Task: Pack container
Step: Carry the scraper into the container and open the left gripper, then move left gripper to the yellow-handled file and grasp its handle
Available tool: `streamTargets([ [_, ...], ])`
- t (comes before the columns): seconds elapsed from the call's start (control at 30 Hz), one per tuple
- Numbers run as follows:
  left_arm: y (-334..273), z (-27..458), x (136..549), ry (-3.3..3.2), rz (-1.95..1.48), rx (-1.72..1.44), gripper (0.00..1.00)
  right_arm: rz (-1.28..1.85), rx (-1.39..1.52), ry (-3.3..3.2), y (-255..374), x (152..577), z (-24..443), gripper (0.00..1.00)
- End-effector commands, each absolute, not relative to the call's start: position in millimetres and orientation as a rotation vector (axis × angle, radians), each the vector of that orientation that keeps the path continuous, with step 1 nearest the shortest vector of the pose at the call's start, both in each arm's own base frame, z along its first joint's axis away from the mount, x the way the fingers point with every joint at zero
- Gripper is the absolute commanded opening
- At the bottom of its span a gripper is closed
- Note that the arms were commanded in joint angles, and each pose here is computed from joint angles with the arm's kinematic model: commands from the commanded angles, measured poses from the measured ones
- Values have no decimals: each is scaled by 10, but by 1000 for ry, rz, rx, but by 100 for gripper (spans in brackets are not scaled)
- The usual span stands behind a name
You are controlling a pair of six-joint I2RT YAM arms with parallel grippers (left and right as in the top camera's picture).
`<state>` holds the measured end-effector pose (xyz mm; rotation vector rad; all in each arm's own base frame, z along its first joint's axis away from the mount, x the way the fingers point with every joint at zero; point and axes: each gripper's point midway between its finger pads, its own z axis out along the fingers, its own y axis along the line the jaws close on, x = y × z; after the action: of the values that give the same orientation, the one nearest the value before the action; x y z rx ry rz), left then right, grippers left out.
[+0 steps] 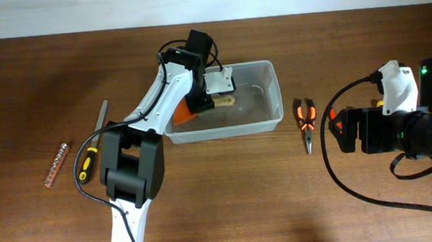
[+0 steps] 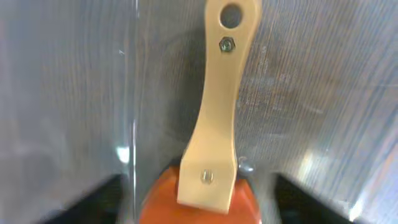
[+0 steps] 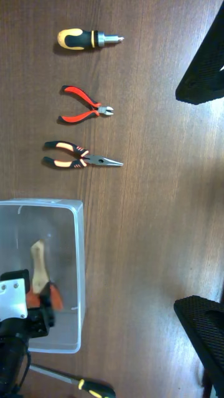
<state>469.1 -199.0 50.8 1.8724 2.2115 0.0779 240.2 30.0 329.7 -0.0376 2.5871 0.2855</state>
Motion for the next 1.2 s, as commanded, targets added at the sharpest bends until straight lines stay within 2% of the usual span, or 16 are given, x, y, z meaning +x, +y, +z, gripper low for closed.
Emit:
streamTargets([
  [0.0,-2038,968,4710,2158,102,1797,99,267,-33,2580,266,2403,3313,99],
  [0.17,-1938,1463,4653,2208,153,1627,99,267,-33,2580,266,2403,3313,99],
  [0.4,-1724,2494,4272,2208,141,1360,99,266,-34,2572,265,2421,3324,99],
  [0.5,-1388,2736,4070,2292,164,1224,99,267,-34,2572,265,2423,3323,99],
  [0.57,-997,2781,4032,2421,217,1013,99,267,-34,2572,266,2423,3323,99],
  [0.73,180,2545,3938,2749,284,239,99,268,-33,2580,266,2443,3305,99],
  [0.83,594,2188,3776,2897,137,50,99,271,-32,2591,265,2467,3280,99],
  [0.9,786,1910,3678,2973,41,-29,99,272,-30,2601,264,2492,3255,99],
  [1.03,1041,1328,3512,3085,-117,7,100,277,-25,2631,261,2555,3185,99],
  [1.17,1170,889,3393,3180,-179,14,92,286,-4,2670,258,2632,3093,99],
])
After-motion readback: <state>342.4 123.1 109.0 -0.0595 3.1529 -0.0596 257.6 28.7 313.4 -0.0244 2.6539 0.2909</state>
